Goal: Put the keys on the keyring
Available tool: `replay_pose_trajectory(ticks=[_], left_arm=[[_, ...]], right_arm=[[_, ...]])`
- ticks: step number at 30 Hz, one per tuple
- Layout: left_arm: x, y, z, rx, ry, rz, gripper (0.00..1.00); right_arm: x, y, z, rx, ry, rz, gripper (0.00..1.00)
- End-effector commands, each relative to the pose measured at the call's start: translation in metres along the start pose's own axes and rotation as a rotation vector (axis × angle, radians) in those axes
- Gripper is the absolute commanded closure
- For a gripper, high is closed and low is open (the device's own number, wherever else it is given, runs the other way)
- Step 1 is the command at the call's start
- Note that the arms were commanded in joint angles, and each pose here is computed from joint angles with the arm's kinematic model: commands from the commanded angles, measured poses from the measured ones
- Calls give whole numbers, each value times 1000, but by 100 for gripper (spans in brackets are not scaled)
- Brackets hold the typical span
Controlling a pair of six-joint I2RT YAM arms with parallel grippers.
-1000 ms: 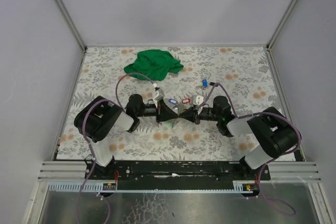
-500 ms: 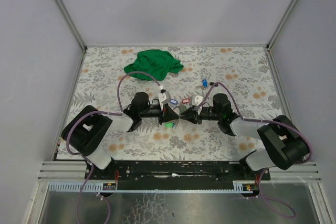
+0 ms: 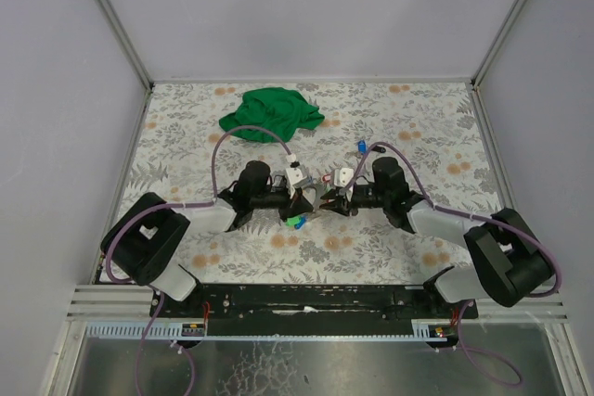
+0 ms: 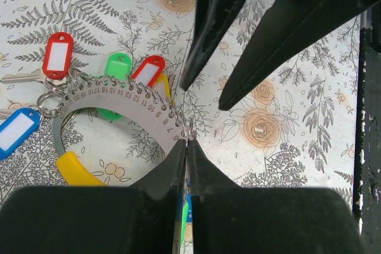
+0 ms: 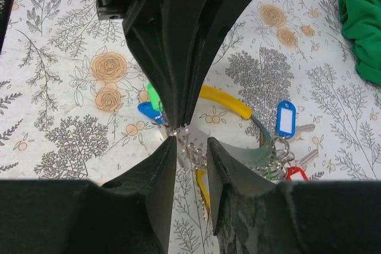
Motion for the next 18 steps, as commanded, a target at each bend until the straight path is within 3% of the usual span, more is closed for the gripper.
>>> replay_pose_trajectory(ticks=[1, 18], left_arm=[[3, 0, 14, -15, -64, 12, 100], [0, -4, 14, 19, -70, -7, 100]], right_arm=[[-6, -12, 20, -76, 41, 65, 67], [-8, -28, 2, -58, -22, 129, 69]])
Point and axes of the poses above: each gripper's point midway between its finger pads, its own y axis back along the fingers, its own x axis along the line the jaws close on, z = x × y, the point moved 4 cm from there along y, back along the fingers, and after that the axes turned 8 degrees about -y, right-handed, at the moved point
